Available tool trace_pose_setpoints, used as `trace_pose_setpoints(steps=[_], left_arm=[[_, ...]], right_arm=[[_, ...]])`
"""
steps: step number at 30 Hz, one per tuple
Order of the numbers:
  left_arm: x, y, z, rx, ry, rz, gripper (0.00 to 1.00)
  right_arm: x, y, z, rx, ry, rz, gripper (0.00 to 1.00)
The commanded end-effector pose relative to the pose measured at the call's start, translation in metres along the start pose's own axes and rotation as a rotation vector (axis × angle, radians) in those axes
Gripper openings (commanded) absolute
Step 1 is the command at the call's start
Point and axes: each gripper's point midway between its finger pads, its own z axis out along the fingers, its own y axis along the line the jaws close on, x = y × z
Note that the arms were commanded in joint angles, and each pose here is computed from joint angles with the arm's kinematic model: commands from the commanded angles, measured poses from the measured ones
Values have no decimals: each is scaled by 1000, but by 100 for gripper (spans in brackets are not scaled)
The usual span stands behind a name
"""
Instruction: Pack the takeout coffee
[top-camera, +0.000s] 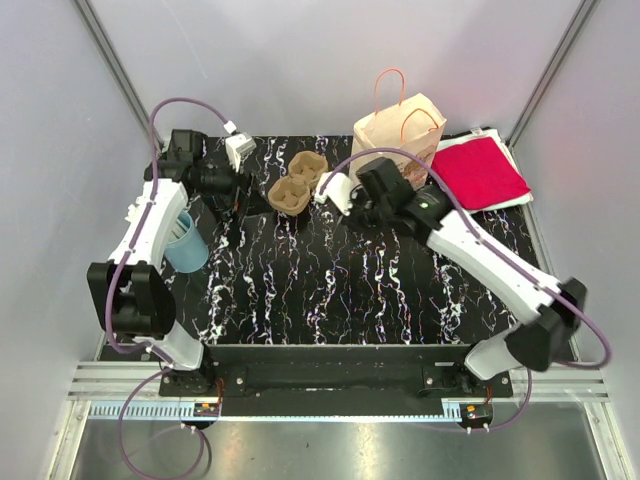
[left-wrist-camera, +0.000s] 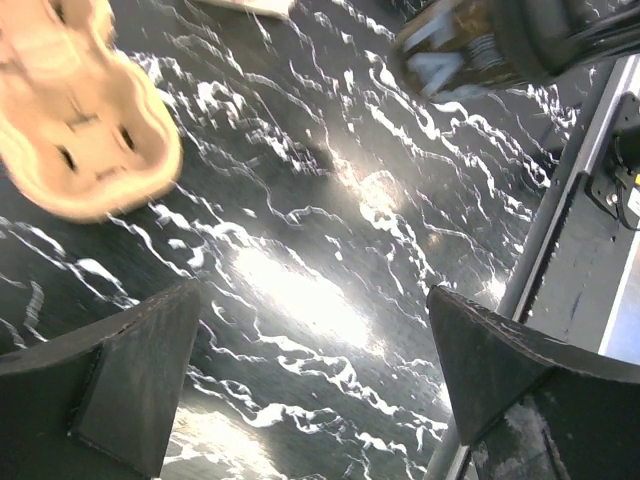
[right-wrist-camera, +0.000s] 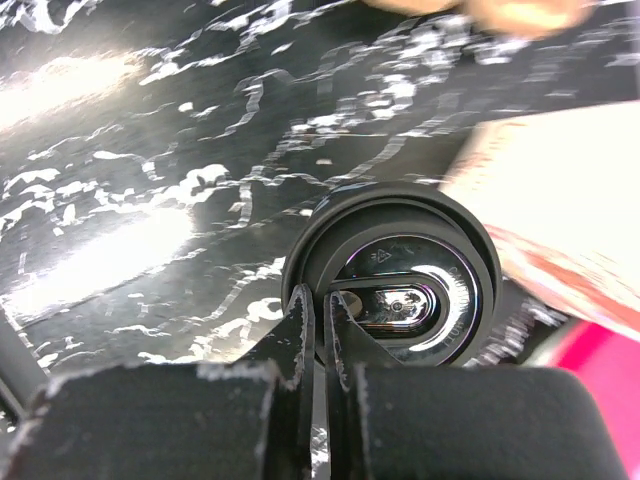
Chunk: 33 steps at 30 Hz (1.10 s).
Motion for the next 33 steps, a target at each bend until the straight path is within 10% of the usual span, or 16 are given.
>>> trace_pose_setpoints(steps=[1, 14, 33], left_arm=[[-45, 11, 3, -26, -54, 98, 99], [-148, -32, 86, -218, -91, 592, 99], [-224, -75, 181, -217, -279, 917, 99]], right_arm=[[-16, -41, -64, 212, -85, 6, 0], [14, -122, -251, 727, -326, 202, 0], [74, -137, -281, 926, -358, 366, 0]])
